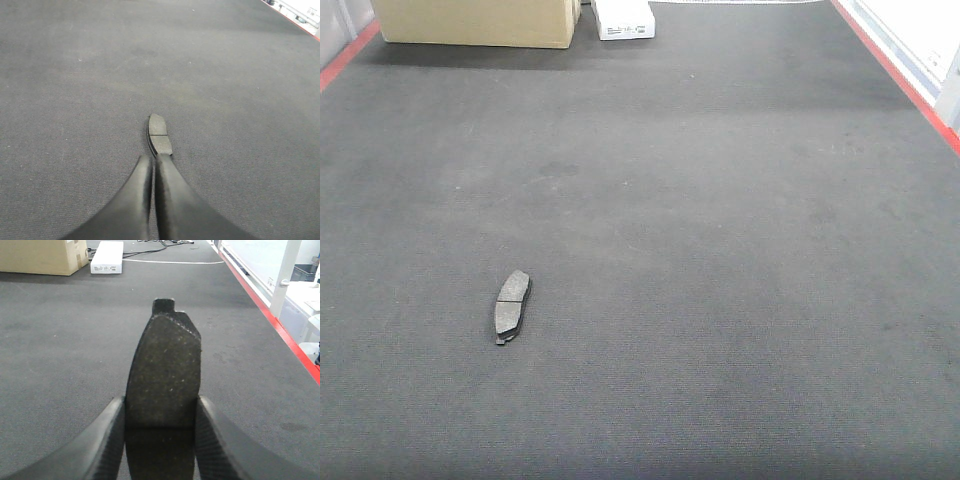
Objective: Move and align brake pads A on conveyor
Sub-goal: 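Raise the empty left gripper away from the placed pad, then lower the right gripper with its brake pad onto the belt and release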
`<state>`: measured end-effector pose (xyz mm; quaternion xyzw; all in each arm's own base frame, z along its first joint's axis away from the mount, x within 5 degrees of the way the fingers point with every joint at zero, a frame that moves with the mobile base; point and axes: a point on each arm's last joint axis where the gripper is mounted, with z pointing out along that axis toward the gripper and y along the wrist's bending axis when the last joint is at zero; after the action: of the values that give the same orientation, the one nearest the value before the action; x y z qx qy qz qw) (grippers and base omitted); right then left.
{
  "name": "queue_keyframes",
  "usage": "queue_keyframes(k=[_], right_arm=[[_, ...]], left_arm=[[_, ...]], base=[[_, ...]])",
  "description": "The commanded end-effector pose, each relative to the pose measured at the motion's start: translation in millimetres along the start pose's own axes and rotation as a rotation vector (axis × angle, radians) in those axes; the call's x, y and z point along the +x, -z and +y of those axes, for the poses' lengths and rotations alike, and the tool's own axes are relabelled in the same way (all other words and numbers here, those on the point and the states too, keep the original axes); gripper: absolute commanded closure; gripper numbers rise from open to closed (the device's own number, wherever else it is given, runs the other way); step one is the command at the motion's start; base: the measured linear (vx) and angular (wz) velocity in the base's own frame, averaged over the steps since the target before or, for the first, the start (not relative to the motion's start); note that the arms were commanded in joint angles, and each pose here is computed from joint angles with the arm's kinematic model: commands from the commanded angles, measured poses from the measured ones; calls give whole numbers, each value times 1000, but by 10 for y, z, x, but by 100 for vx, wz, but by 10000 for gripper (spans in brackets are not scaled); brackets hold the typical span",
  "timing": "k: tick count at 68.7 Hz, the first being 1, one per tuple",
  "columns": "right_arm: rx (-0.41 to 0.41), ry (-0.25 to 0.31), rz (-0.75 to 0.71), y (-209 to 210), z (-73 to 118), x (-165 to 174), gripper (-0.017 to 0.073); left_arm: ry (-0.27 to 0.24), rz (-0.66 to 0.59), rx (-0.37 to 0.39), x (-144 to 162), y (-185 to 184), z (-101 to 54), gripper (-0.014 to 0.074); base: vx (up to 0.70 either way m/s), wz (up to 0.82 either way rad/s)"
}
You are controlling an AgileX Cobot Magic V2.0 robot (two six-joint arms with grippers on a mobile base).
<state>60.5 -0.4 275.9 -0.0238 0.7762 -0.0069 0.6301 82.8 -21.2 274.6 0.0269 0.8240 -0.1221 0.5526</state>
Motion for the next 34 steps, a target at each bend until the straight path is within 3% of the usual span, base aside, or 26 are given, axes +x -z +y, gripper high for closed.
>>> queue_keyframes(k=[1,8,16,34], right_arm=[[0,20,-125,30,-2,-192,555],[-3,24,-97,-65,4,-221,554],[-7,19,46,-348,12,-334,554],[-22,-21,334,-1269,62,-553,552]], left_arm=[[1,-79,34,-132,24,-42,599],[1,-79,34,-132,24,-42,599],[1,-79,34,-132,24,-42,599],[1,-79,34,-132,24,-42,599]], base=[[0,0],[0,0],[0,0],[0,0]])
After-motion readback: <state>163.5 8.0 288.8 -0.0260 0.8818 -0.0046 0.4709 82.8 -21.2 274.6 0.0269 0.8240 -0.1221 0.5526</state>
